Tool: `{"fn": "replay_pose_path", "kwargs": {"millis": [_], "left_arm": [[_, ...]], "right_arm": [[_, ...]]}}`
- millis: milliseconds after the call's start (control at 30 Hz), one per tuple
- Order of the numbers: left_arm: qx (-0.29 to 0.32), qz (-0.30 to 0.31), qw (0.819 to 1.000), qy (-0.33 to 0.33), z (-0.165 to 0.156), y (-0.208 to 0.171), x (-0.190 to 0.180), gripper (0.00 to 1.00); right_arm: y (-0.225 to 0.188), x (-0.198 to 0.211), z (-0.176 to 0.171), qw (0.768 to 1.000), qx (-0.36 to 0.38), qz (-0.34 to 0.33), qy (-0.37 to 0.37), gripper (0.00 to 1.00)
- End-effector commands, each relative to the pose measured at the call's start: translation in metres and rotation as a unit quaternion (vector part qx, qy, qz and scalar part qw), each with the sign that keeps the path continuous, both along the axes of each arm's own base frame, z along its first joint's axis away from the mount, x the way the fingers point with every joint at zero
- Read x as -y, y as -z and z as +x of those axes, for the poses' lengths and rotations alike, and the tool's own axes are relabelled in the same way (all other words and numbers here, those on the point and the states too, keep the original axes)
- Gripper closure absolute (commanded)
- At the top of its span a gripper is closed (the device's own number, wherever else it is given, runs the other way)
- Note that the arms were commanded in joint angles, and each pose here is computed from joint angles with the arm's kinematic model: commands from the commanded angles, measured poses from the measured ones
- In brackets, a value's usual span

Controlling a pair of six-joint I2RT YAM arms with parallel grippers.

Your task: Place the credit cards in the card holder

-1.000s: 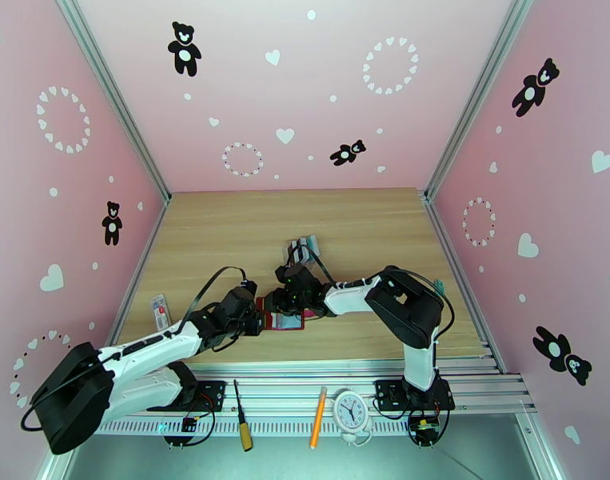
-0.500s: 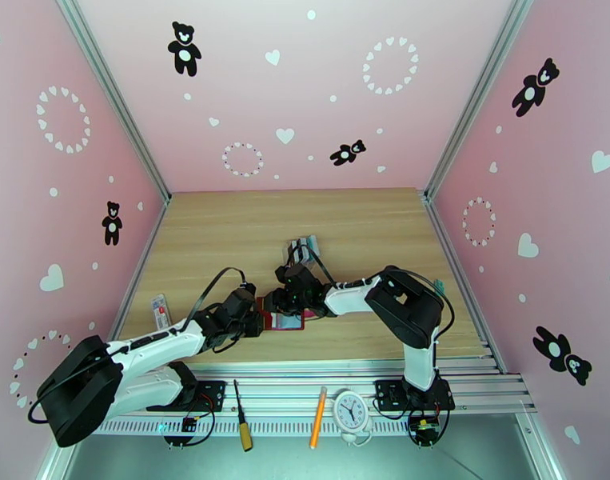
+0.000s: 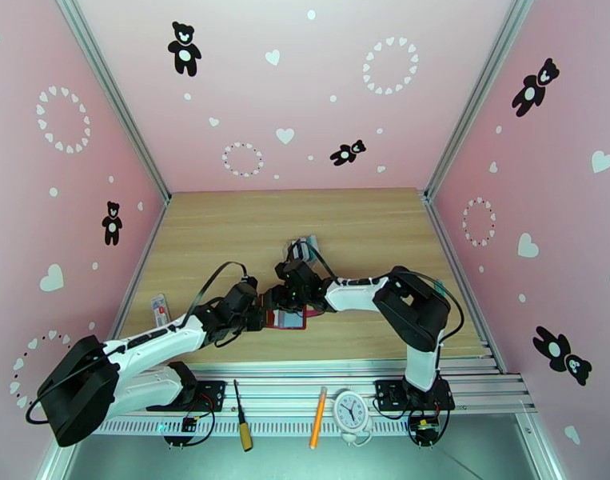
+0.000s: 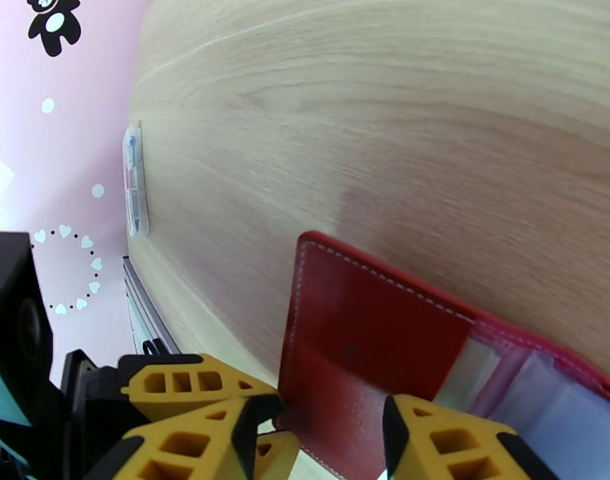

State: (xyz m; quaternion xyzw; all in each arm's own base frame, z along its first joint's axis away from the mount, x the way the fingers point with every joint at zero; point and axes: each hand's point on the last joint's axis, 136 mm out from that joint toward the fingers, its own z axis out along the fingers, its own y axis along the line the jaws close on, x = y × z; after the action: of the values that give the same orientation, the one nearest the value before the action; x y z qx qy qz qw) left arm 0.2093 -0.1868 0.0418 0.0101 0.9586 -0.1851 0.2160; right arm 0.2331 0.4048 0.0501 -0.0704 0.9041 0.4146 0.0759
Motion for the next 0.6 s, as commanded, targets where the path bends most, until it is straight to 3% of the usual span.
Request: {"fn": "replay_pose_path", "kwargs": {"millis": [0, 233, 567], "left_arm": [[0.020, -0.004, 1.000, 0.007, 0.006, -0.017, 0.004, 0.70], [0.024, -0.036, 0.999, 0.019, 0.001, -0.031, 0.011, 0.67], [0.009, -0.070, 0.996, 0.046, -0.013, -0.024, 0.020, 0.65]], "right_arm": [[-0.021, 0.004, 0.002, 1.000, 0.025, -0.002, -0.004, 0.51], [-0.018, 0.037, 0.003, 0.997, 0.046, -0.067, 0.010, 0.51], [-0.001, 0.072, 0.001, 0.985, 0.062, -0.160, 0.014, 0.51]]}}
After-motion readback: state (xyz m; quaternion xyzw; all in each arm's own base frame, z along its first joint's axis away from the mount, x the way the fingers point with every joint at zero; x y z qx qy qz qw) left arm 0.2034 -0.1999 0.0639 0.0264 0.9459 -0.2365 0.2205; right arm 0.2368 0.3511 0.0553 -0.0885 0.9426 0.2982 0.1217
